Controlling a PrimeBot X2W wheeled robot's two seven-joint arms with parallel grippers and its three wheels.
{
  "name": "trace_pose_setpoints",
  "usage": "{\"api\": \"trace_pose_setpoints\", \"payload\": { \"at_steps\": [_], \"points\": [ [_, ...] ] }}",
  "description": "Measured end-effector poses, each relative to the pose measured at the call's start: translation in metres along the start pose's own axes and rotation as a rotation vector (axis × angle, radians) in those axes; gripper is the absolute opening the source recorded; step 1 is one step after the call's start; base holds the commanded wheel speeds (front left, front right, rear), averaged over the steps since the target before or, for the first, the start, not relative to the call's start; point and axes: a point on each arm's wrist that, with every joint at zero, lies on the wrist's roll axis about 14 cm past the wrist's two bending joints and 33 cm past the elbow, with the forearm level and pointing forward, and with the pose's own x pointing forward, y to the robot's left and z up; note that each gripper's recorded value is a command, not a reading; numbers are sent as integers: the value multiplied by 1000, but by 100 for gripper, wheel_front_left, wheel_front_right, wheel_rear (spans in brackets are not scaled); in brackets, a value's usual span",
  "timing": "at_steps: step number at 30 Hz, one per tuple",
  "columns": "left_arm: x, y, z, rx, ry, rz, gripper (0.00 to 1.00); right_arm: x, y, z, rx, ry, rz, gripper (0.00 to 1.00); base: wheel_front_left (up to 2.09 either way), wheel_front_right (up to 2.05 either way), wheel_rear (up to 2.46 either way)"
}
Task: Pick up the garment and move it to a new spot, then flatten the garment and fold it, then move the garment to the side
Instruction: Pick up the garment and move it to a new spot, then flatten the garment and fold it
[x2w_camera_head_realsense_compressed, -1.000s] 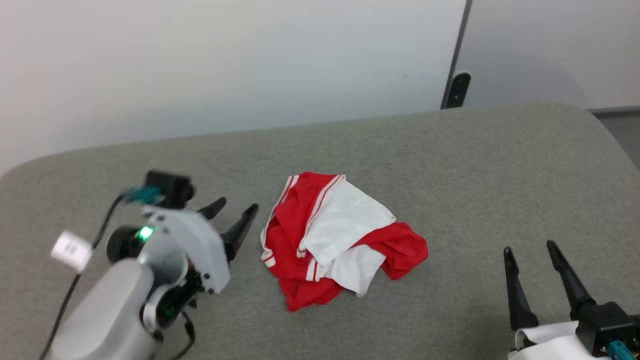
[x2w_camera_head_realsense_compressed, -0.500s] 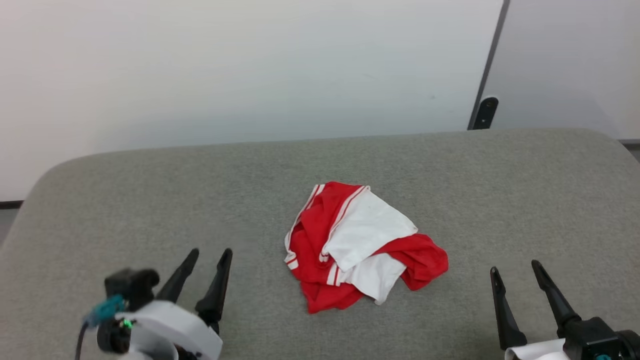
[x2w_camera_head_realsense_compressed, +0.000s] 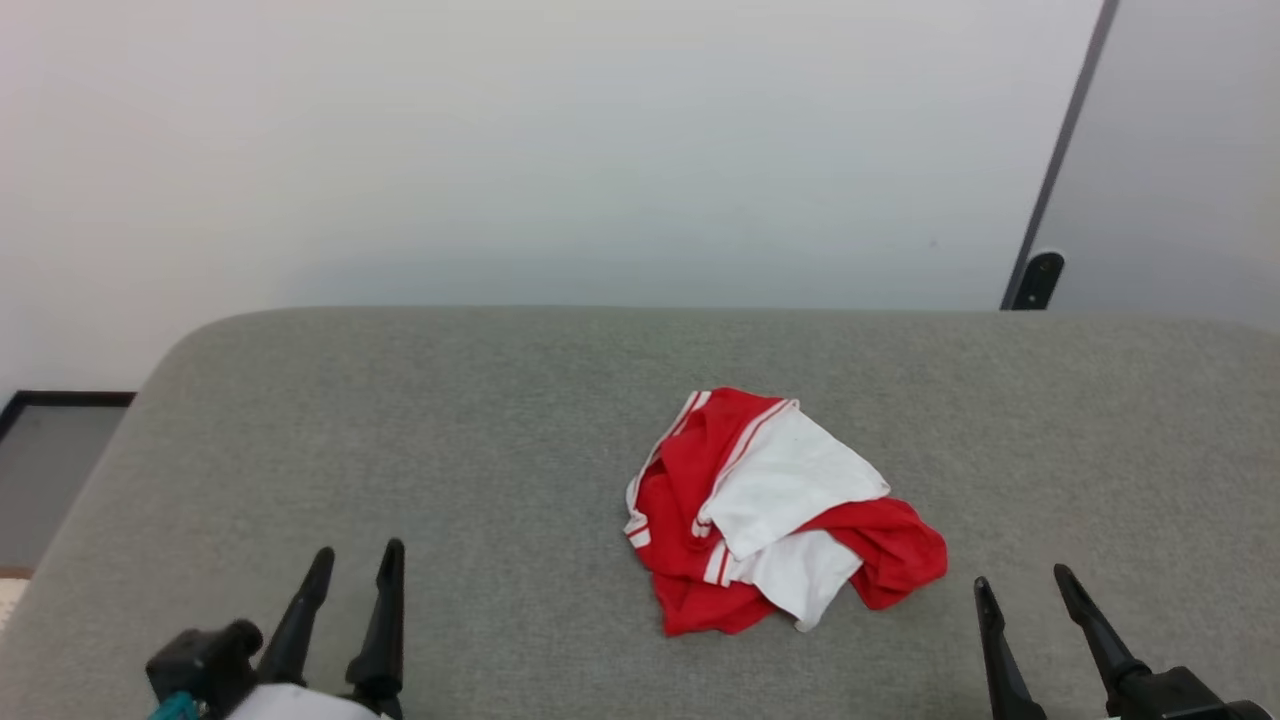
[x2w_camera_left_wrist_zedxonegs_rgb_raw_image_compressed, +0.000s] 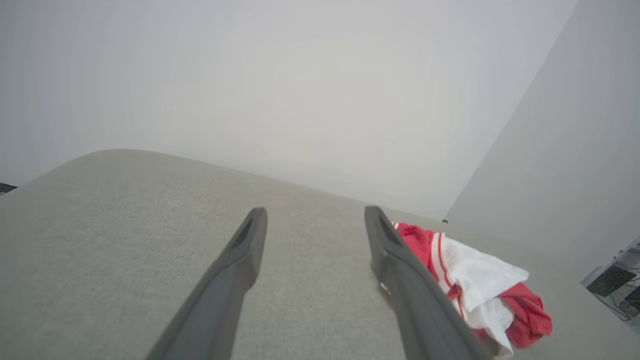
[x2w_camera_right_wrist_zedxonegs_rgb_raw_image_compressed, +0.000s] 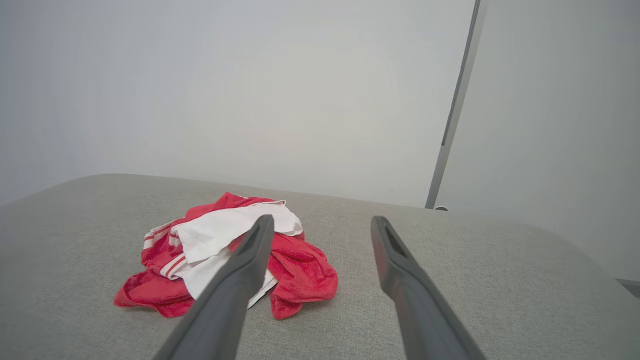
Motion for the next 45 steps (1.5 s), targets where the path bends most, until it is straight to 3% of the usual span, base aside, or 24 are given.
{"api": "trace_pose_setpoints", "payload": {
  "at_steps": [7,11,21,35,45],
  "points": [
    [-24,7,5,179,-22,-11,100,-1,12,-1,6,2,37,100,0,0,0],
    [-35,10,5,216,-24,-1,100,-2,16,0,4,-1,50,100,0,0,0],
    [-36,7,5,203,-40,0,100,-4,11,-1,-6,4,36,100,0,0,0],
    [-1,-49,-24,182,20,-172,100,-37,-71,0,-77,21,-226,100,0,0,0],
    [24,-78,-60,154,140,-264,100,-53,-88,-6,-81,50,-296,100,0,0,0]
  ]
}}
